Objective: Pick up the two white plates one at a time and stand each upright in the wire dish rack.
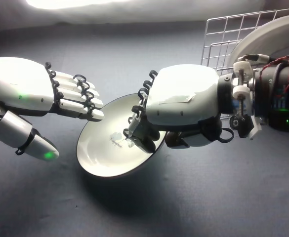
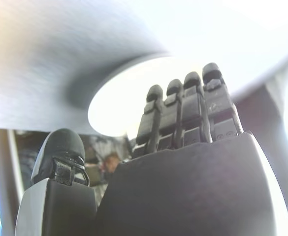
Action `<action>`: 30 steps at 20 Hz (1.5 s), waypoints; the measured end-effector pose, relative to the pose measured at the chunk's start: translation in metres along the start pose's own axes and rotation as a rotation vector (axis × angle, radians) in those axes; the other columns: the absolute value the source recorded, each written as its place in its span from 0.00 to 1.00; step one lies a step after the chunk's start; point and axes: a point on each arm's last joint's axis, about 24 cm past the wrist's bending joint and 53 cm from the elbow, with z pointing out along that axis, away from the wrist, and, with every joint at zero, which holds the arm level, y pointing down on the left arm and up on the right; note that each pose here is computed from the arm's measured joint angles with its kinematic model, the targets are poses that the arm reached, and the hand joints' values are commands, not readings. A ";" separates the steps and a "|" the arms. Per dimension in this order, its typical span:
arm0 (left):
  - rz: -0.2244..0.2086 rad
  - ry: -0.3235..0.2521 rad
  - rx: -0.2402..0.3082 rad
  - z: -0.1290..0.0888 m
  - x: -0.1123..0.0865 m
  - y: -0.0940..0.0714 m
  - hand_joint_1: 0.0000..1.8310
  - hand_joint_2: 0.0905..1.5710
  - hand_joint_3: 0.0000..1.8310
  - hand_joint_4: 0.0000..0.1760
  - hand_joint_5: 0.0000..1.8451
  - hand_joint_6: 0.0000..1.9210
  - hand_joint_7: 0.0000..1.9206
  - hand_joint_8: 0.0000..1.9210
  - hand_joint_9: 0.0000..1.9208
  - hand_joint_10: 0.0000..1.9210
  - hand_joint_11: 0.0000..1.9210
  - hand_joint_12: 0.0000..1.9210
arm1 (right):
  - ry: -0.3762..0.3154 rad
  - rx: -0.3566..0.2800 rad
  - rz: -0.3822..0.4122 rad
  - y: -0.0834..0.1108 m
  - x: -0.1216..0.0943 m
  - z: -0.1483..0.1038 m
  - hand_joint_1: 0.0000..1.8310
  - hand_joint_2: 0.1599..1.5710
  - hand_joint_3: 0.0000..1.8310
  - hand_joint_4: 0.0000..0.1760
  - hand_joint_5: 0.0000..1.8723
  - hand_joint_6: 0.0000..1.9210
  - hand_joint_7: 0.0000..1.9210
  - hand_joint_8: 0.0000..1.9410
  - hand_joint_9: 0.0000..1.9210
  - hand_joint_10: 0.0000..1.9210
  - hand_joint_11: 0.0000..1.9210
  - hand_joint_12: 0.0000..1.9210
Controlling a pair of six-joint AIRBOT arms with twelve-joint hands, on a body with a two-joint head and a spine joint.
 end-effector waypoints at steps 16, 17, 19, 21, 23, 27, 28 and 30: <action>-0.026 0.045 0.007 -0.005 0.018 0.003 0.00 0.77 0.00 0.00 0.02 0.00 0.00 0.00 0.00 0.00 0.00 0.00 | -0.036 -0.011 -0.018 0.011 -0.021 -0.012 0.71 0.64 0.00 0.00 0.02 0.01 0.04 0.00 0.04 0.03 0.00 0.35; -0.027 0.047 0.013 -0.005 0.019 0.002 0.00 0.77 0.00 0.00 0.02 0.01 0.00 0.00 0.00 0.00 0.00 0.00 | -0.037 -0.011 -0.020 0.011 -0.022 -0.013 0.75 0.62 0.00 0.00 0.00 0.00 0.00 0.00 0.00 0.00 0.00 0.24; -0.027 0.057 0.033 -0.004 0.022 -0.004 0.00 0.77 0.00 0.00 0.00 0.00 0.00 0.00 0.00 0.00 0.00 0.00 | -0.044 -0.003 -0.024 0.008 -0.026 -0.017 0.73 0.64 0.00 0.00 0.00 0.00 0.00 0.00 0.00 0.00 0.00 0.23; -0.028 0.060 0.048 -0.004 0.022 -0.007 0.00 0.76 0.00 0.00 0.01 0.00 0.00 0.00 0.00 0.00 0.00 0.00 | -0.044 0.006 -0.026 0.005 -0.027 -0.019 0.73 0.62 0.00 0.00 0.00 0.00 0.00 0.00 0.00 0.00 0.00 0.13; -0.028 0.062 0.055 -0.005 0.023 -0.009 0.00 0.76 0.00 0.00 0.02 0.01 0.00 0.00 0.00 0.00 0.00 0.00 | -0.046 0.005 -0.029 0.006 -0.028 -0.019 0.72 0.62 0.00 0.00 0.00 0.00 0.00 0.00 0.00 0.00 0.00 0.09; -0.022 0.079 0.075 -0.007 0.029 -0.015 0.00 0.76 0.00 0.00 0.03 0.01 0.01 0.00 0.00 0.00 0.00 0.00 | -0.059 0.003 -0.034 0.008 -0.035 -0.022 0.77 0.60 0.00 0.00 0.00 0.00 0.00 0.00 0.00 0.00 0.00 0.09; -0.015 0.093 0.076 -0.006 0.034 -0.016 0.00 0.76 0.00 0.00 0.02 0.00 0.00 0.00 0.00 0.00 0.00 0.00 | -0.064 0.004 -0.040 0.008 -0.038 -0.024 0.78 0.60 0.00 0.00 0.00 0.00 0.00 0.00 0.00 0.00 0.00 0.08; -0.020 0.109 0.079 -0.006 0.042 -0.016 0.00 0.75 0.00 0.00 0.01 0.00 0.00 0.00 0.00 0.00 0.00 0.00 | -0.075 0.006 -0.043 0.008 -0.043 -0.026 0.76 0.60 0.00 0.00 0.00 0.00 0.00 0.00 0.00 0.00 0.00 0.06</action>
